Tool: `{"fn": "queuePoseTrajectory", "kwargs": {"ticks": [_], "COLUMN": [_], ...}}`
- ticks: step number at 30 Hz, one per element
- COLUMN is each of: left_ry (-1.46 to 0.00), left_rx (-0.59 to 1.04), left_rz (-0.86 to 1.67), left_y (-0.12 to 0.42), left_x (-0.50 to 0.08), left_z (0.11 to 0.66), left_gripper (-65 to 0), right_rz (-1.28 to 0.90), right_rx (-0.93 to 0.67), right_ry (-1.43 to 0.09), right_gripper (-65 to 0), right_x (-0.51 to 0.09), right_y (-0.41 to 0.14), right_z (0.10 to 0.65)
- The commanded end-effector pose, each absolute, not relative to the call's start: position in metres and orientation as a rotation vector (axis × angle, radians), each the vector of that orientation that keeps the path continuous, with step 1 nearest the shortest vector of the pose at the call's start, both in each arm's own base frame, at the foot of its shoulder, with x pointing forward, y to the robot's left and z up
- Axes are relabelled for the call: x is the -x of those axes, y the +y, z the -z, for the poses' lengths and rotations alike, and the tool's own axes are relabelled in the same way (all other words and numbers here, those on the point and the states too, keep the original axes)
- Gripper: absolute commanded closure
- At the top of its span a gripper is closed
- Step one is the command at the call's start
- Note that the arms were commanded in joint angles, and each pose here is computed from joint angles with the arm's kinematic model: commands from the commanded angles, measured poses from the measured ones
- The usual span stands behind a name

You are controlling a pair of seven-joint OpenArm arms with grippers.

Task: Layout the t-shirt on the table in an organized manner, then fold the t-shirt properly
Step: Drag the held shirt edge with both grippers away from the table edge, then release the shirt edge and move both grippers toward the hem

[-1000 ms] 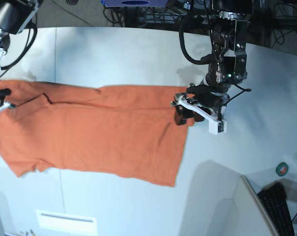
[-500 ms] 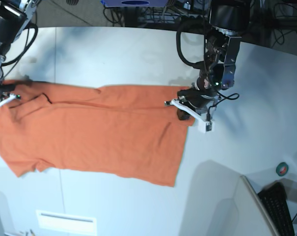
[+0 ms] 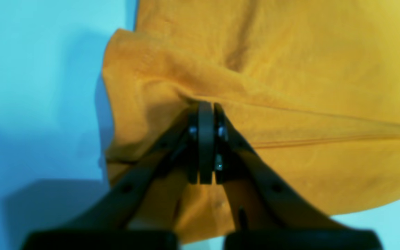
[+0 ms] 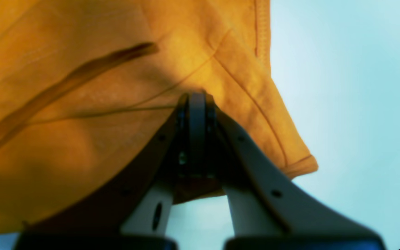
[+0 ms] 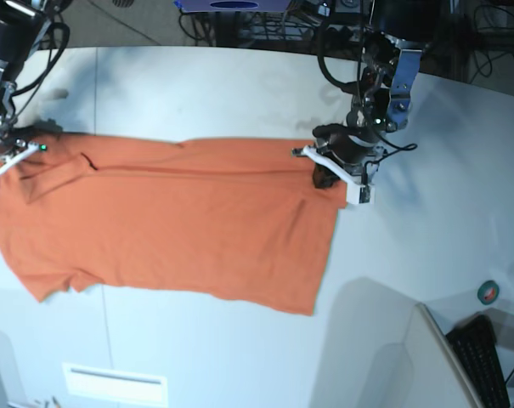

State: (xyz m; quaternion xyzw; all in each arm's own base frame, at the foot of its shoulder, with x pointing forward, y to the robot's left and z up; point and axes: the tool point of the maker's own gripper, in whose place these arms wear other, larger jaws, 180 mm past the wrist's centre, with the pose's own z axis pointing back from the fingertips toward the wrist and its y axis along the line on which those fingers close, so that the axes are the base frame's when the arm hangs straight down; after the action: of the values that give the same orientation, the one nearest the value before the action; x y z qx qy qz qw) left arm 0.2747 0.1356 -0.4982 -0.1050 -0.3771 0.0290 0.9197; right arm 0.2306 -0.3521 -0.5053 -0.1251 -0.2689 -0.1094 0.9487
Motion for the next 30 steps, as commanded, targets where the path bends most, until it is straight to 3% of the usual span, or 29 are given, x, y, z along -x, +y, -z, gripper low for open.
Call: {"fn": "queuePoseTrajectory", "kwargs": {"ticks": [1, 17, 30], "left_ry": [-0.724, -0.720, -0.708], "left_rx": [0.173, 0.096, 0.090], "left_rz": [-0.045, -0.082, -0.063], "left_y": [0.146, 0.187, 0.190], "left_x": [-0.260, -0.188, -0.177], "left_z": [0.506, 0.485, 0.483], "left_gripper": [0.0, 0.0, 0.0], "right_rz": [0.215, 0.170, 0.177], "right_rx": [0.274, 0.275, 0.263], "right_ry": [-0.514, -0.471, -0.445], "right_gripper": [0.0, 0.0, 0.0], "right_x": [-0.218, -0.133, -0.109], "right_y": [-0.356, -0.308, -0.293], "right_z": [0.506, 0.504, 0.505]}}
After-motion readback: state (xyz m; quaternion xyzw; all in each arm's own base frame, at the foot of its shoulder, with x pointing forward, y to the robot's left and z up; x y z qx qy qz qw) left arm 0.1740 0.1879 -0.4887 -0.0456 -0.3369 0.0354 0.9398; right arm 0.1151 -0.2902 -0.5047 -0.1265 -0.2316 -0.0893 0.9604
